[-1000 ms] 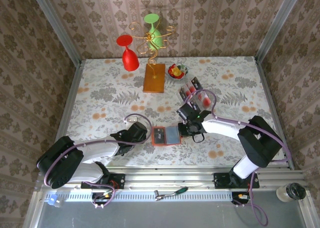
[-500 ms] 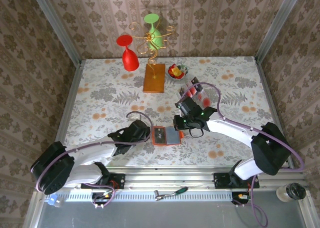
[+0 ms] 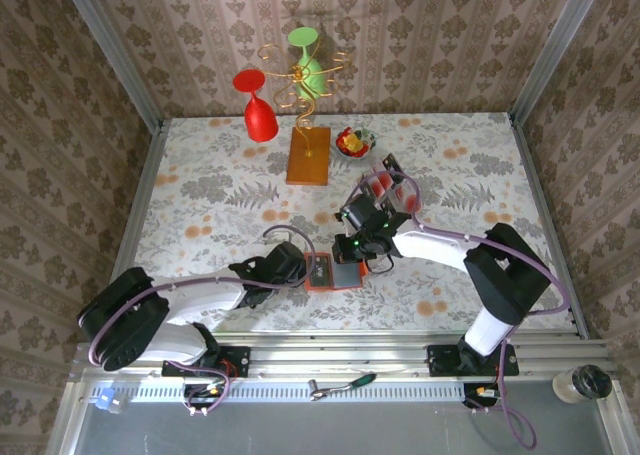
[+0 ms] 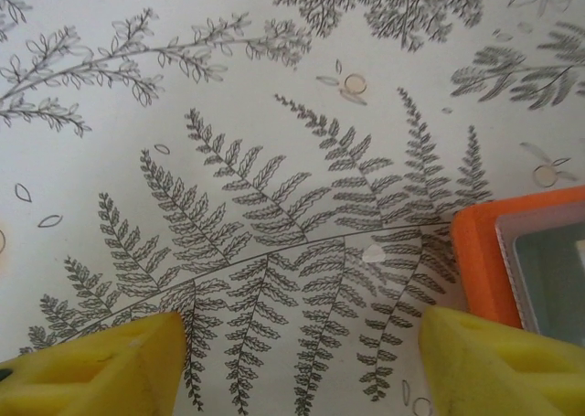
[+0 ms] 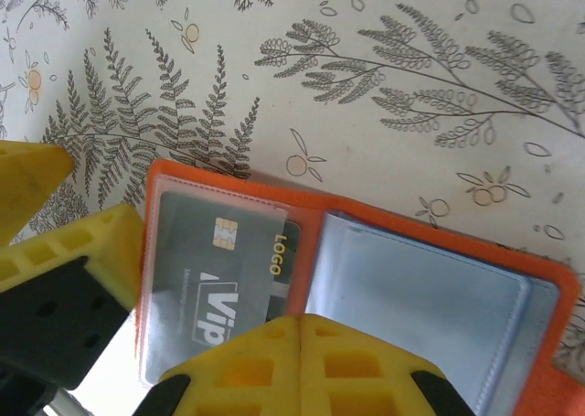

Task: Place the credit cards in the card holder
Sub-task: Insert the credit card into the card slot, then flip over the card slot on the card holder.

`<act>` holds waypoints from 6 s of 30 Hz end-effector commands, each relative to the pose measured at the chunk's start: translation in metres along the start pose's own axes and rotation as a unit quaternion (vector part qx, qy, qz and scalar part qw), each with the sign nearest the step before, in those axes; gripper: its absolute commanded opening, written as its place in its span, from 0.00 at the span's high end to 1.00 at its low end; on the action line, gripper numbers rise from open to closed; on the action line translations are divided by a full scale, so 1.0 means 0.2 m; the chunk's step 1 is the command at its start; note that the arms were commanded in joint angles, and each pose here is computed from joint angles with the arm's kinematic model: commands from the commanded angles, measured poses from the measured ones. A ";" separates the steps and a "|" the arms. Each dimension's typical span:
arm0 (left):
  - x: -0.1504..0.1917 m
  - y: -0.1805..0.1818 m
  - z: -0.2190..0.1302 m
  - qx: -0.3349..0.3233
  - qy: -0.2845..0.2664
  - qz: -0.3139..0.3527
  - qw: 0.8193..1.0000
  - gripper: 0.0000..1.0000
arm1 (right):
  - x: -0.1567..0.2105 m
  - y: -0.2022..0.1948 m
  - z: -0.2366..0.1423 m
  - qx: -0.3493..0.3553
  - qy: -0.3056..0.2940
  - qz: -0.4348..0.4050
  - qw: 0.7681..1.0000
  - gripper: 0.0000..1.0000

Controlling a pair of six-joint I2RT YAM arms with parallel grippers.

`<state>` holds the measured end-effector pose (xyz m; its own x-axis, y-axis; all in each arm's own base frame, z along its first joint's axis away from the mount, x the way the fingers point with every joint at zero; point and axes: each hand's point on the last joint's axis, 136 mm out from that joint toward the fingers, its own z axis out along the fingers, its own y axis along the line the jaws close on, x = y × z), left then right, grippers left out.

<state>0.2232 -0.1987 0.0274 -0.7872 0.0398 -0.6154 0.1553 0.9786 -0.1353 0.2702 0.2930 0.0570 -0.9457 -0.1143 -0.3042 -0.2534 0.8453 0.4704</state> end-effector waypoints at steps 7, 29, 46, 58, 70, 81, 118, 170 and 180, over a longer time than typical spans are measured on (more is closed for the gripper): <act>0.06 0.03 0.03 -0.012 0.009 0.004 1.000 0.30 | -0.02 0.10 0.09 -0.027 0.016 -0.007 0.999 1.00; 0.08 0.04 0.06 -0.017 0.014 0.009 1.000 0.30 | 0.06 0.08 0.22 -0.012 0.048 -0.009 0.999 1.00; 0.01 0.06 -0.02 -0.018 -0.007 0.002 1.000 0.30 | 0.02 0.08 0.12 0.001 0.024 -0.014 1.000 1.00; -0.06 0.02 -0.05 -0.005 -0.014 0.008 1.000 0.30 | 0.01 0.04 0.04 0.016 0.012 -0.008 1.000 1.00; -0.21 -0.16 -0.15 0.039 -0.040 0.008 0.998 0.29 | -0.01 -0.09 -0.04 0.046 0.001 0.003 0.999 1.00; -0.25 -0.37 -0.19 0.068 -0.052 0.019 0.996 0.29 | -0.06 -0.16 -0.11 0.057 -0.011 0.008 0.998 1.00; 0.00 -0.43 0.01 0.047 -0.003 0.075 0.996 0.26 | 0.11 -0.25 0.09 0.049 0.045 0.023 0.998 1.00; 0.11 -0.33 0.07 0.001 0.016 0.086 0.996 0.30 | 0.07 -0.21 0.03 0.019 0.020 0.052 0.998 0.67; 0.11 -0.33 0.07 0.002 0.015 0.085 0.996 0.30 | 0.09 -0.18 0.09 -0.007 0.038 0.054 0.998 0.75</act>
<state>0.2099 -0.2778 0.0249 -0.7505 0.1914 -0.6325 0.3020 0.9507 -0.0707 0.2743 0.2654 0.0257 -0.9715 -0.0520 -0.2312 -0.1604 0.8625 0.4800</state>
